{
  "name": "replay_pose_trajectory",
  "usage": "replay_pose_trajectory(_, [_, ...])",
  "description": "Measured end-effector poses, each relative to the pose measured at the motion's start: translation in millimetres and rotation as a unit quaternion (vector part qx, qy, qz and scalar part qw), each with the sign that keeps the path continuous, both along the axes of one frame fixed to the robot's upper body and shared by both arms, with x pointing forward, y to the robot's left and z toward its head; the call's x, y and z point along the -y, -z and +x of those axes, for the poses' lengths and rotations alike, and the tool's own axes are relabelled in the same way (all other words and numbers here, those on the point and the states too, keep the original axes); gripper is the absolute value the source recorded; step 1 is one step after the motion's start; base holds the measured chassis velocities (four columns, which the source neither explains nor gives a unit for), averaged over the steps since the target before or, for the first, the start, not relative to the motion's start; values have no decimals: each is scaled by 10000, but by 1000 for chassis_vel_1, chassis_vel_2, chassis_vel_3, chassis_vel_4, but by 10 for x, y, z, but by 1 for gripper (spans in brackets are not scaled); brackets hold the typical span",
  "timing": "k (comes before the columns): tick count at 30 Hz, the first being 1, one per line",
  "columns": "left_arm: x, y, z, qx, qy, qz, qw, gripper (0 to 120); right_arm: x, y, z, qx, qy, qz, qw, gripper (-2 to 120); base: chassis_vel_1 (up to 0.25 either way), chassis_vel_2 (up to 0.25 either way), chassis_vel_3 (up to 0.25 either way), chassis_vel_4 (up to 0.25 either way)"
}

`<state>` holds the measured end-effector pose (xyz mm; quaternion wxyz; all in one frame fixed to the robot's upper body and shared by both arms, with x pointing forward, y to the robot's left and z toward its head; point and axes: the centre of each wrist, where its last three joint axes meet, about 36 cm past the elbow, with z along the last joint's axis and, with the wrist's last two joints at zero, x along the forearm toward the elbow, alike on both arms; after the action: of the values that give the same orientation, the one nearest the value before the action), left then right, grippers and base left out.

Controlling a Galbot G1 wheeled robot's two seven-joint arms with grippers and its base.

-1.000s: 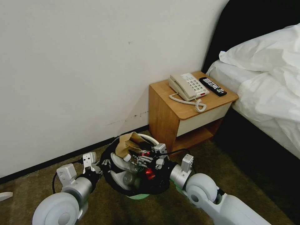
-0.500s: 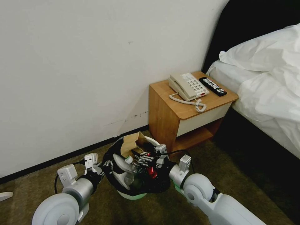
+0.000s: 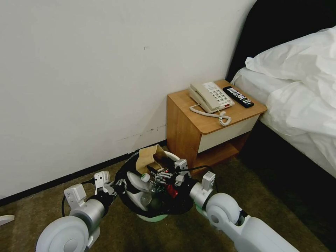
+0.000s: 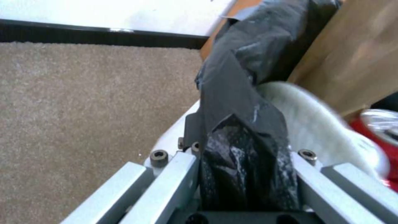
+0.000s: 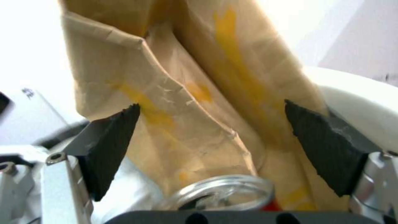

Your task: Pick up the trash bin, then pick up the garbage from the floor and place it into the trash bin.

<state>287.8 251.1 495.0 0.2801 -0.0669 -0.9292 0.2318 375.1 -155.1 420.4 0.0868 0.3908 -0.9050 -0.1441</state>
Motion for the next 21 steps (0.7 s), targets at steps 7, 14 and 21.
replay_pose_trajectory(7, [-16,19,25,-34,-77,2,10000,4,97,-189,-90,163,-19,61,9998,94,0,0,0,0])
replay_pose_trajectory(14, [-18,21,20,-49,-131,28,9999,4,246,-374,-162,380,17,67,9993,96,0,0,0,0])
replay_pose_trajectory(21, [-21,29,21,-57,-138,58,9999,4,325,-525,-237,495,-72,138,9987,100,0,0,0,0])
